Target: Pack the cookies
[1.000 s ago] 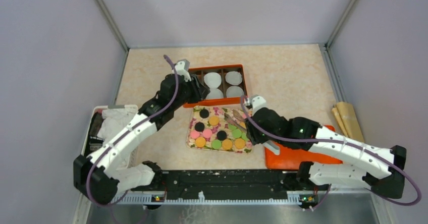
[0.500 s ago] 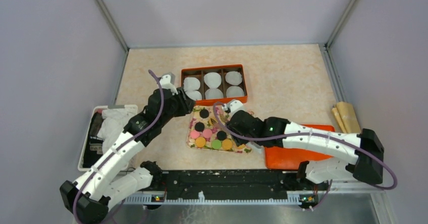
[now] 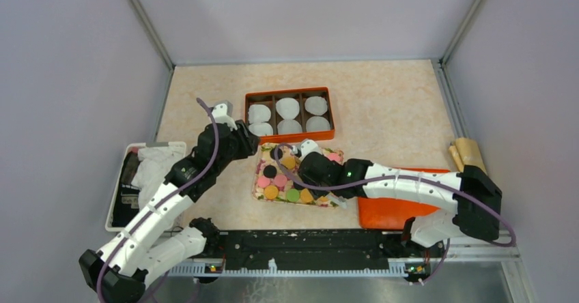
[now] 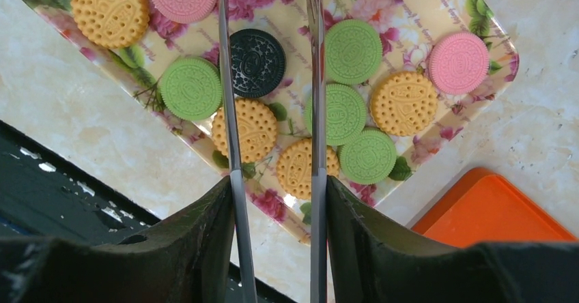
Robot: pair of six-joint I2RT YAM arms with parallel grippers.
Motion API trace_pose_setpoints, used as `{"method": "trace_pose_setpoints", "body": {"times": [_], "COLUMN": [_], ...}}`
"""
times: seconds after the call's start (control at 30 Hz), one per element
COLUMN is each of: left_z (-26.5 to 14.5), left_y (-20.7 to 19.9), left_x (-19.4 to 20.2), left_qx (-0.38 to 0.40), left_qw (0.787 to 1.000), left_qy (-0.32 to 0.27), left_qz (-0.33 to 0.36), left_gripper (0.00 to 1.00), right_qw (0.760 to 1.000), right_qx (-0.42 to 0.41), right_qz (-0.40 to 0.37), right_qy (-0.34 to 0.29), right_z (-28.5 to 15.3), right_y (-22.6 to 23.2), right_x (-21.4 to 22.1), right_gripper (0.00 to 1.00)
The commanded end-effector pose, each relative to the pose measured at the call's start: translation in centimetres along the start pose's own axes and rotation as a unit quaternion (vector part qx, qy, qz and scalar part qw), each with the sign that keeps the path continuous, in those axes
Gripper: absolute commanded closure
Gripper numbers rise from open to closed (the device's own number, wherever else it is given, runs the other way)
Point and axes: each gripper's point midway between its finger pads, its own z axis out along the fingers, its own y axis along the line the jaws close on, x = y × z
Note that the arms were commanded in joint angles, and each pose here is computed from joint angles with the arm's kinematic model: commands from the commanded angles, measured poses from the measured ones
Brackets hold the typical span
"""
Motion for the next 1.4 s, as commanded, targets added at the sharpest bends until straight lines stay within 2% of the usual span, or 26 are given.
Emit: {"method": "trace_pose_setpoints", "body": {"times": [0.0,0.4,0.6,0.73,1.03,1.13,1.37], "left_z": [-0.3,-0.8,-0.6,-0.6,-0.2,-0.1,0.2], "left_y": [0.4,0.8,0.7,0.5,0.3,0.1,0.0], "left_x": [-0.2,-0.1,0.1,-0.2,0.0,-0.2,-0.2], "left_qx": [-0.003,-0.006,-0.003,-0.001,0.003,0.005,0.005], "left_qw": [1.000,1.000,1.000,1.000,1.000,1.000,1.000], "left_qy": [-0.013,-0.017,-0.015,-0.018,-0.013,-0.014,-0.013], "left_qz": [0.003,0.004,0.002,0.002,0.002,0.005,0.006], "left_gripper": [0.54,0.53,0.53,0.53,0.53,0.53,0.53], "right_qw": [1.000,0.999,0.998,0.995,0.987,0.982,0.971], "right_qx": [0.004,0.026,0.040,0.053,0.082,0.119,0.156], "right_qz": [-0.003,-0.003,0.013,0.029,0.045,0.047,0.100], "right_qy": [-0.022,-0.020,-0.043,-0.077,-0.128,-0.142,-0.149], "right_z": [0.7,1.8,0.8,-1.2,-5.2,-6.1,-4.3], "right_y": [0.7,0.7,0.2,-0.7,-2.6,-4.2,-9.9], "right_x": [-1.8,-2.6,-4.1,-6.1,-9.4,-10.7,-13.8], "right_gripper": [0.54,0.59,0.80,0.89,0.92,0.92,0.92]}}
